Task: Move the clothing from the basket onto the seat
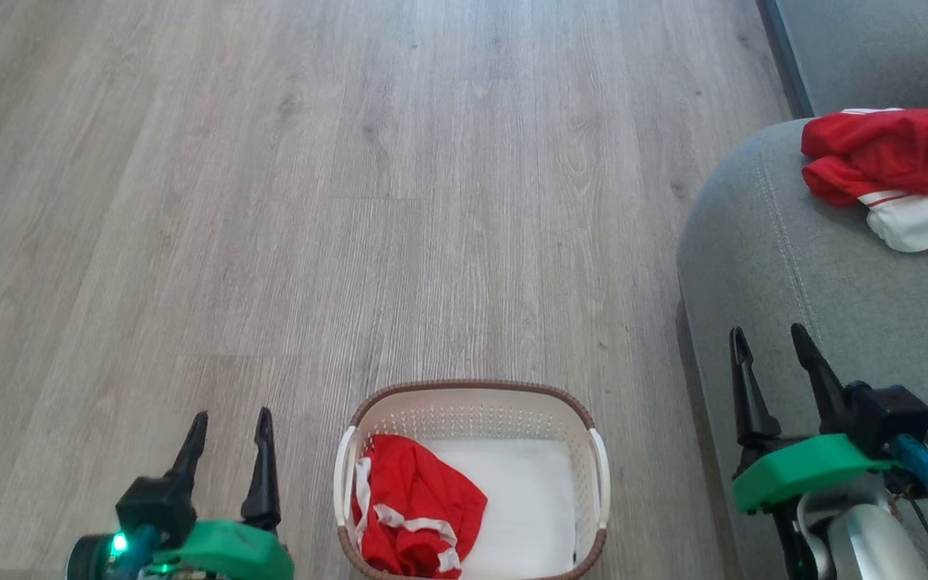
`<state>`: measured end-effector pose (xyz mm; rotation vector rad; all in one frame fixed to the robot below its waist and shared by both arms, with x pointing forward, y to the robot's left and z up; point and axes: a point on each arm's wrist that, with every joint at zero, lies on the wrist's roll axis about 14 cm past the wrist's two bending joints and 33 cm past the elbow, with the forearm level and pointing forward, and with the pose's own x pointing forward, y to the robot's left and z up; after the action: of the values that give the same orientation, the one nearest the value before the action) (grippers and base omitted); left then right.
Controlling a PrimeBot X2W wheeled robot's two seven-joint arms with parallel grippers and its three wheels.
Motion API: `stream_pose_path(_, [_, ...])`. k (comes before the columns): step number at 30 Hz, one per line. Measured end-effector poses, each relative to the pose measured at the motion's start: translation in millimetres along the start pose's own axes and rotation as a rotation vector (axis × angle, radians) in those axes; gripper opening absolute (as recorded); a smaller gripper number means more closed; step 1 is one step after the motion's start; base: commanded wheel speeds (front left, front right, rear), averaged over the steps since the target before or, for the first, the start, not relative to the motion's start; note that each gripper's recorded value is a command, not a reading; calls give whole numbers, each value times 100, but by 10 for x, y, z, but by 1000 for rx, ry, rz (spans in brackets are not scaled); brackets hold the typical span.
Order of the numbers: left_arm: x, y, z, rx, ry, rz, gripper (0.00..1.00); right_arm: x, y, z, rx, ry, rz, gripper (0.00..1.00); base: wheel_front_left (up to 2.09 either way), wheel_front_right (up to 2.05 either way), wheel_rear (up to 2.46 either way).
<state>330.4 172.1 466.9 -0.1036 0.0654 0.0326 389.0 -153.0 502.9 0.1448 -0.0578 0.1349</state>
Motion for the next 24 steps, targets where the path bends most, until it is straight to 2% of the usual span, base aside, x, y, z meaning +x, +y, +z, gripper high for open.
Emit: stream_pose_path(24, [-92, 91, 50, -12, -27, 25, 100, -58, 112, -11, 24, 2, 26, 100, 0, 0, 0])
